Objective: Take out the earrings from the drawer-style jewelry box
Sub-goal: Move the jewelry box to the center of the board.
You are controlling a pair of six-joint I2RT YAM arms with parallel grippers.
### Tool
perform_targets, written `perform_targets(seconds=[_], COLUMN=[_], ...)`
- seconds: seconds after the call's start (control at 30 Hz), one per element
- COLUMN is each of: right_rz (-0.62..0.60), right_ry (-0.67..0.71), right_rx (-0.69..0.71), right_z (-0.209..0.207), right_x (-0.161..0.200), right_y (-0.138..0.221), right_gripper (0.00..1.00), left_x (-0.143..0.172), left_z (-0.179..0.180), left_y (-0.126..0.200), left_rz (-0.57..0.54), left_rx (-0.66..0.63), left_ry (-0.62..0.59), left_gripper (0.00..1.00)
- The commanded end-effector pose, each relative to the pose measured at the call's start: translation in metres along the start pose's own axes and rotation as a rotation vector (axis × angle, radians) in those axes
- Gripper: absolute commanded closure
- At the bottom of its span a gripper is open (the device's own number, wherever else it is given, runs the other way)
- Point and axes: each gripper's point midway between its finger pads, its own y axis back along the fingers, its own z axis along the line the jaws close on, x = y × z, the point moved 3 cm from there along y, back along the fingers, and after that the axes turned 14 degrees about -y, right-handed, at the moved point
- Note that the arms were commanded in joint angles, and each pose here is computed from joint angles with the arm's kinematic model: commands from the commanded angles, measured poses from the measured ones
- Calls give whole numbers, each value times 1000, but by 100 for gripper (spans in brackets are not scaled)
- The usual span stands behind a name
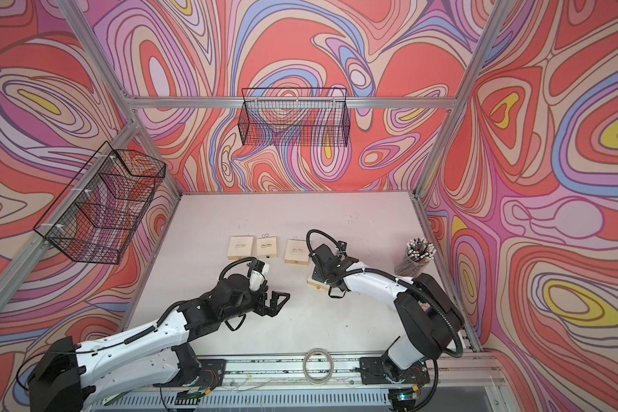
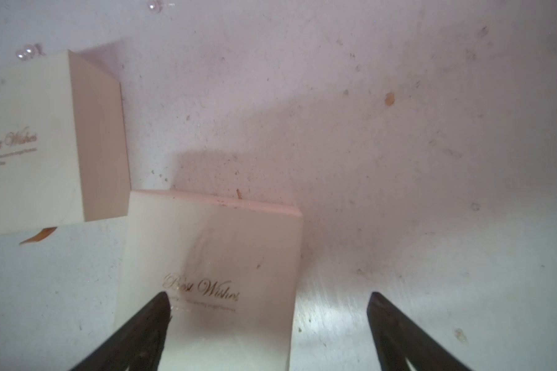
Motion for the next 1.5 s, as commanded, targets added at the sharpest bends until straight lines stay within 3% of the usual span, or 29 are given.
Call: perform_targets(seconds=[0.0, 0.1, 0.23, 0.33, 0.67, 1.2, 1.47], right_rz=[-57, -30, 21, 56, 89, 47, 22], right_ry=[30, 54, 66, 81, 112, 151, 148], right_rx=[-85, -158, -231, -243, -220, -25, -151], right_z=[30, 55, 75, 83, 95, 52, 67], right_x=[-10, -4, 6, 14, 28, 30, 16], right_y=[24, 27, 19, 10, -13, -26, 6], right_gripper=[7, 24, 70, 89, 94, 95, 92], left_x=[-2, -2, -3, -2, -2, -2, -3], left_z=[0, 1, 3, 5, 7, 7, 6], left_y=[1, 3, 9, 12, 14, 14, 17], left_rz=[-5, -7, -16, -19, -19, -21, -32], left_rx=[7, 6, -6, -14, -19, -18, -3], left_ry=[1, 3, 5, 6, 8, 12, 19], left_gripper=[0, 0, 0, 0, 0, 0, 0])
